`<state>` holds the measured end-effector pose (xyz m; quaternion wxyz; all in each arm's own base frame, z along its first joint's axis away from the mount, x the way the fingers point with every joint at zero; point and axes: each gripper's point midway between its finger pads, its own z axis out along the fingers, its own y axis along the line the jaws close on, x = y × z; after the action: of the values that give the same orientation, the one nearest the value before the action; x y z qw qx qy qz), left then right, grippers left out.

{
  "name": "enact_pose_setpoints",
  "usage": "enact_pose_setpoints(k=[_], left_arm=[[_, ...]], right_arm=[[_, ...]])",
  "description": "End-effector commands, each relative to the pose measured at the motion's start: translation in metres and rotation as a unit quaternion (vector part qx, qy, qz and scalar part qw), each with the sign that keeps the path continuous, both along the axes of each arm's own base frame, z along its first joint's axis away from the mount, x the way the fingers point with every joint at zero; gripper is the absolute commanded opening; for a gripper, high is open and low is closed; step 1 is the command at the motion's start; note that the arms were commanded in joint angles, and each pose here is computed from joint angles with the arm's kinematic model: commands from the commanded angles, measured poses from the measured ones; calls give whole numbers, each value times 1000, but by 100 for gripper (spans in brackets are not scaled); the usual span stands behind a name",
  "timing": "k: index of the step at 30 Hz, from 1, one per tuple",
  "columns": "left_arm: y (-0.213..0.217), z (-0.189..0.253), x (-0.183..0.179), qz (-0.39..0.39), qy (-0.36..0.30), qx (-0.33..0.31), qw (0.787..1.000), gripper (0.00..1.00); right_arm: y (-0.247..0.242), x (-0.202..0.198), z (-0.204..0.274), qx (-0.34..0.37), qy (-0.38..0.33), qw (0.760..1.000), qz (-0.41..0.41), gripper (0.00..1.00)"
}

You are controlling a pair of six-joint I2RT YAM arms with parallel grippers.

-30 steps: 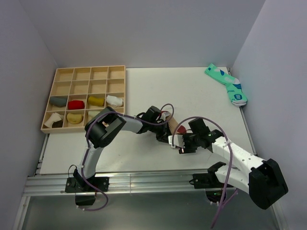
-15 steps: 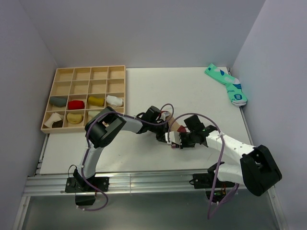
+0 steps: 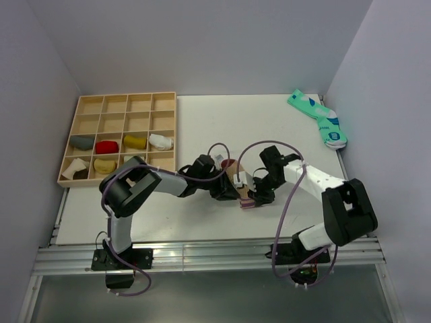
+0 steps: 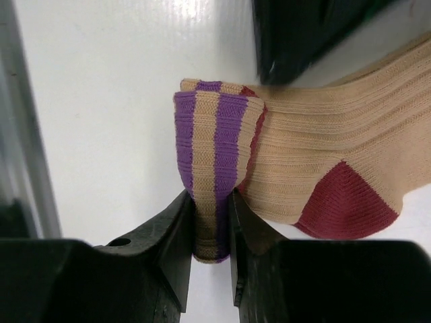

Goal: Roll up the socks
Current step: Roll the sock at the center of the board.

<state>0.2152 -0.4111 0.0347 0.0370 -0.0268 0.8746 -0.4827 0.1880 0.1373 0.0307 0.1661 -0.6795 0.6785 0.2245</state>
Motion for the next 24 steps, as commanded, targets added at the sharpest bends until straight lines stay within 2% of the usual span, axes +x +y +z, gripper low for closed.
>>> enact_pose_setpoints(k=[1,2,4,5,6,8,12,13,18,24], left_arm=[[13,19,28,79,-85,-3,993,33],[14,25,35,97,-111,-9,989,33],[20,28,33,96,-149,-5,984,34],[17,31,33,95,-172,-3,980,34],[15,34,34,80,-214,3,974,33],[11,36,33,79,-263,27,961,34],[6,41,23,46,-340,20,939,33],[2,50,23,45,-358,1,932,34],[-11,62,16,3,-410,-41,911,37],[-32,68,2,-63,-440,-93,891,41]], right_arm=[[-1,-13,15,19,68,997,13,22],[-5,-19,11,16,106,994,3,22],[-6,-15,13,18,130,991,0,22],[-9,-22,9,11,172,985,-7,22],[-8,-24,9,13,190,982,-8,21],[-8,-21,12,11,216,976,-16,21],[-10,-15,3,-1,271,962,-43,20],[-11,-12,1,0,285,957,-51,20],[-13,-8,-2,-1,294,953,-69,20],[-13,-3,-5,-6,290,953,-87,20]])
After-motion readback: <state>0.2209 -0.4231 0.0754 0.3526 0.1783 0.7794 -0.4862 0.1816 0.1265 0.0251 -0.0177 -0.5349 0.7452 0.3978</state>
